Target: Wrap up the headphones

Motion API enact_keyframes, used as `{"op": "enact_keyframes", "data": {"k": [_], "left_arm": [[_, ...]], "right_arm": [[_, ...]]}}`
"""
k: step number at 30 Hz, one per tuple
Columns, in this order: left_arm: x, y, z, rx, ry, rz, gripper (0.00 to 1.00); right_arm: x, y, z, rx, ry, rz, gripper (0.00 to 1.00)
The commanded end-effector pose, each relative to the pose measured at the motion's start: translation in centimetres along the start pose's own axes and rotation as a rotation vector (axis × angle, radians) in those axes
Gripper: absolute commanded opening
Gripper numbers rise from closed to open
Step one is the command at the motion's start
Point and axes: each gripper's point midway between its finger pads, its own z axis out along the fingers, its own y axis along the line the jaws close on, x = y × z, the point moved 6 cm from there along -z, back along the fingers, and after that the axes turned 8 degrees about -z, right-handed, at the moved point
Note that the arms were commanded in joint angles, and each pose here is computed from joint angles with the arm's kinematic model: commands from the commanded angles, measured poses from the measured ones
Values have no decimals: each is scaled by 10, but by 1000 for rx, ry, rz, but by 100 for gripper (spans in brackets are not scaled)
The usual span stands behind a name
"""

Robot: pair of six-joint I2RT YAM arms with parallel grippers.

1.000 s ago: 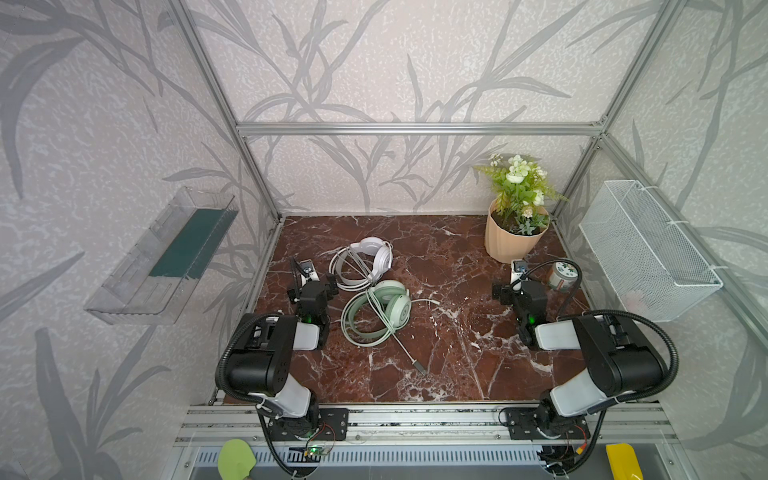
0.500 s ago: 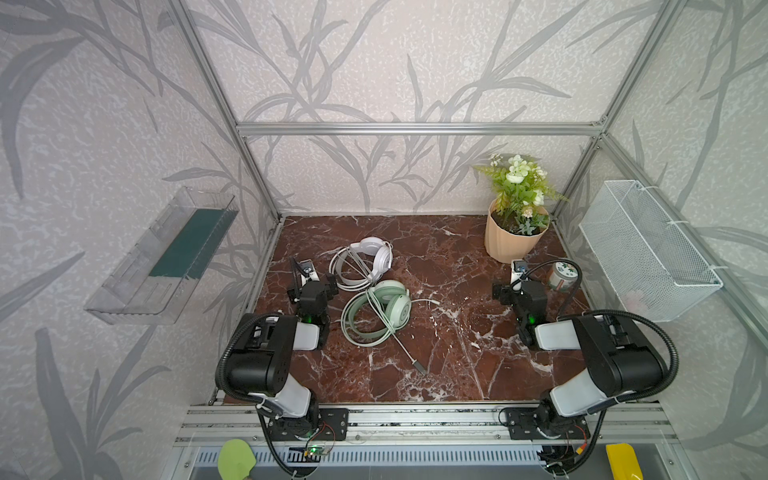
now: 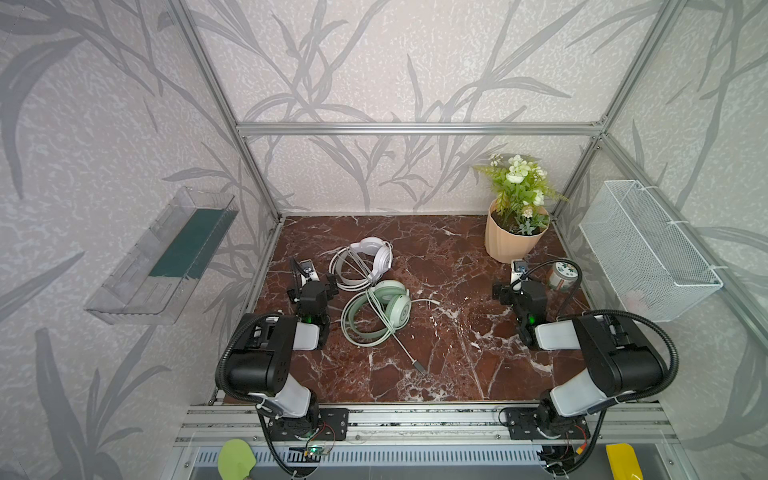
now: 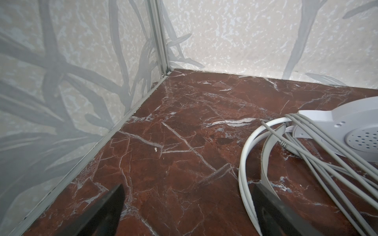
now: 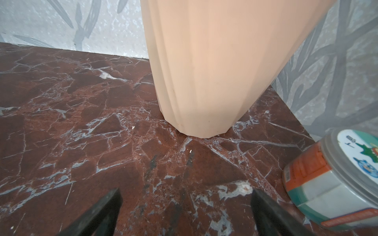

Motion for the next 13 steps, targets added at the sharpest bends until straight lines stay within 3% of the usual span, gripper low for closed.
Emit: {"op": "enact_keyframes", "data": {"k": [1,13], "left_arm": [[2,2,-1,-11,-8,19,99],[1,2,-1,-11,-8,18,99]], "right_arm": [[-1,0,0,11,-15,0,99],[-2,0,1,9,-14,-1,99]]}}
